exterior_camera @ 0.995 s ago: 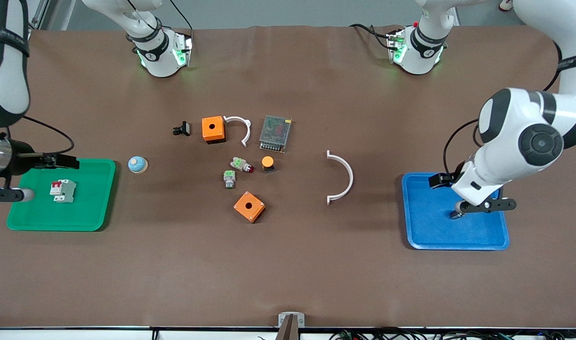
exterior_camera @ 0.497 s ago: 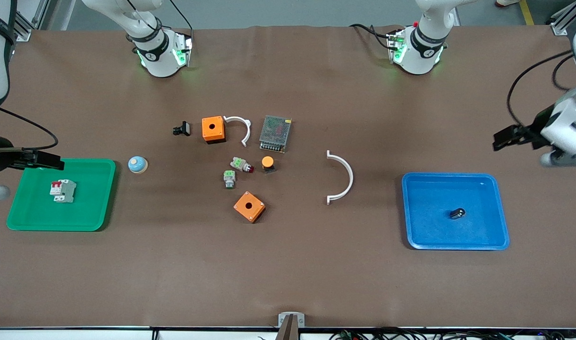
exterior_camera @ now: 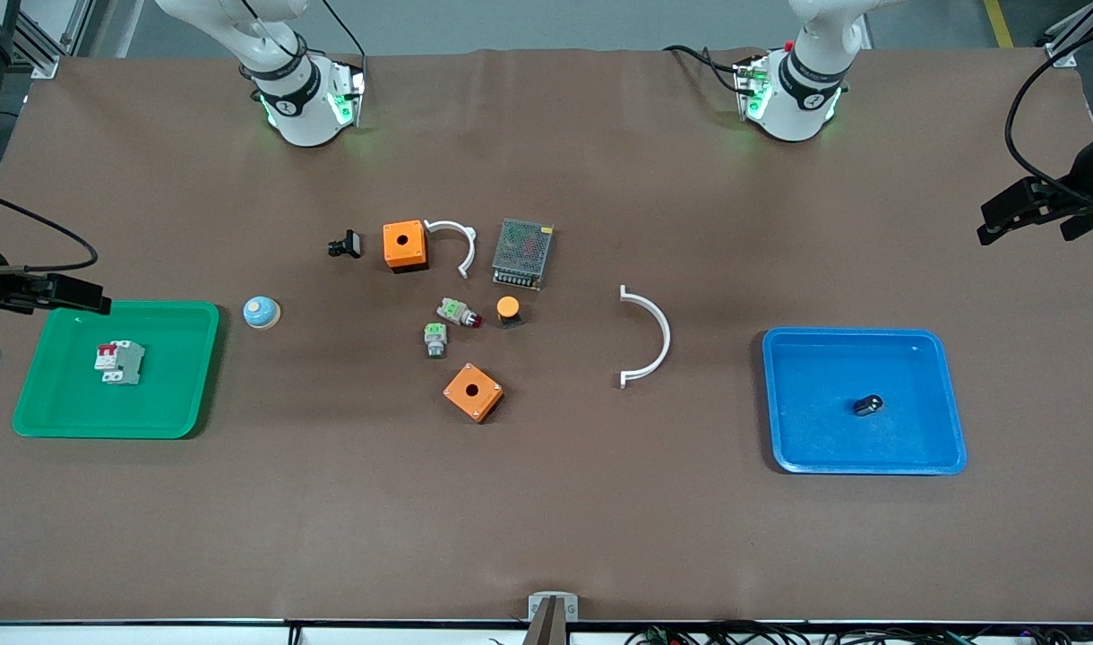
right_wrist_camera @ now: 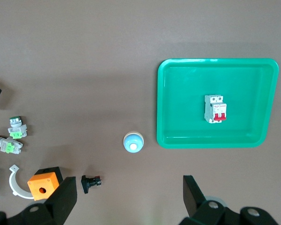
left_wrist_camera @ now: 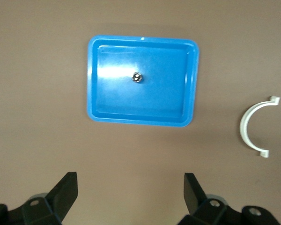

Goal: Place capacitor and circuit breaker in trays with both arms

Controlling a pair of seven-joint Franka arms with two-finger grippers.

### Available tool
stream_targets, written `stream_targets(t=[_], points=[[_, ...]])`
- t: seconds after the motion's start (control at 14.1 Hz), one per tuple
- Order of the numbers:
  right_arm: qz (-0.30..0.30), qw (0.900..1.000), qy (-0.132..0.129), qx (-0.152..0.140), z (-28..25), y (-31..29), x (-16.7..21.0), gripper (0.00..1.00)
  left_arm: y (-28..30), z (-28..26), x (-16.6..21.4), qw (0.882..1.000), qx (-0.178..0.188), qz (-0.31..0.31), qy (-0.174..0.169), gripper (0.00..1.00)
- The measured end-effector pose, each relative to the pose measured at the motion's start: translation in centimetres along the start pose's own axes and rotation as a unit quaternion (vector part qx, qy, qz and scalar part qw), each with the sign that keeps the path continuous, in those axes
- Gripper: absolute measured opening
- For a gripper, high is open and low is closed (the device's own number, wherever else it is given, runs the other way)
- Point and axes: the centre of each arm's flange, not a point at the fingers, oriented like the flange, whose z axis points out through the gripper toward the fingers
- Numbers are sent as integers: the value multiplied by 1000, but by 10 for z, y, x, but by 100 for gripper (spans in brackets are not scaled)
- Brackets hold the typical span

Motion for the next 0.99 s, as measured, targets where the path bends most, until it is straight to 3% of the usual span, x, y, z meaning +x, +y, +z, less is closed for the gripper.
stream_targets(t=[0.5, 0.99], points=[[0, 1000, 28, 9, -22, 2, -72, 100, -1, -13, 4, 1000, -10, -2, 14, 100], [-1, 999, 47, 10, -41, 2, -94, 100, -1, -18, 4, 1000, -10, -2, 19, 100]])
